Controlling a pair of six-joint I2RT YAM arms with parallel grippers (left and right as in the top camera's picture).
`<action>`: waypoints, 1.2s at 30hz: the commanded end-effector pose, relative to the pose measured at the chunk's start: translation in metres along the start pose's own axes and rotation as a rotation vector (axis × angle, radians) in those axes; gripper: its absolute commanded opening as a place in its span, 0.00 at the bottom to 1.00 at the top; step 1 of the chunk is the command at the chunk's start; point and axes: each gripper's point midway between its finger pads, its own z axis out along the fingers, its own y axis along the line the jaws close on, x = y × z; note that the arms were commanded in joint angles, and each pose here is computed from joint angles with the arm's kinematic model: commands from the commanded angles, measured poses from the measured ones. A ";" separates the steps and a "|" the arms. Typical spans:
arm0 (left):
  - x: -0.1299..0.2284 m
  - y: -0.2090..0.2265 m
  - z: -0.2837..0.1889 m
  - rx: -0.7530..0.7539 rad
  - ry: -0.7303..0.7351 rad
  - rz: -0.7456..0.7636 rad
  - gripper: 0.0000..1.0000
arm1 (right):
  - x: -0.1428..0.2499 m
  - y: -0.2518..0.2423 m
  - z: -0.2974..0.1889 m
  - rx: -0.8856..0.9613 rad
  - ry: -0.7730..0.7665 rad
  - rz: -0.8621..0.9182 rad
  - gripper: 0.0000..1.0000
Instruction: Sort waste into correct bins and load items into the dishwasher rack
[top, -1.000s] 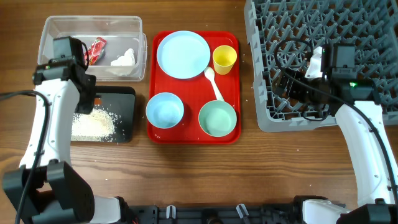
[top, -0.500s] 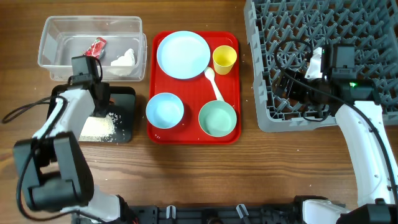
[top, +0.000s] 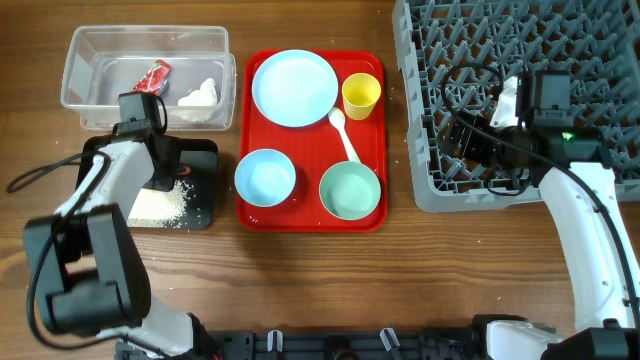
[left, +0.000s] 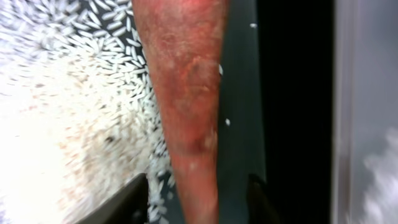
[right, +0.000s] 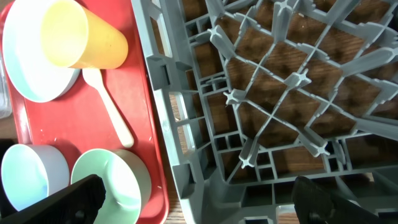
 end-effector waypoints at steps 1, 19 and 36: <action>-0.025 -0.036 -0.069 0.157 -0.084 0.201 0.62 | -0.002 0.000 -0.004 0.008 -0.016 -0.021 1.00; 0.167 -0.138 -0.273 0.656 0.019 1.263 0.98 | 0.004 0.004 -0.004 -0.023 0.012 -0.046 1.00; 0.232 -0.047 -0.179 0.306 0.408 1.690 1.00 | 0.030 0.043 -0.001 -0.130 0.092 -0.173 1.00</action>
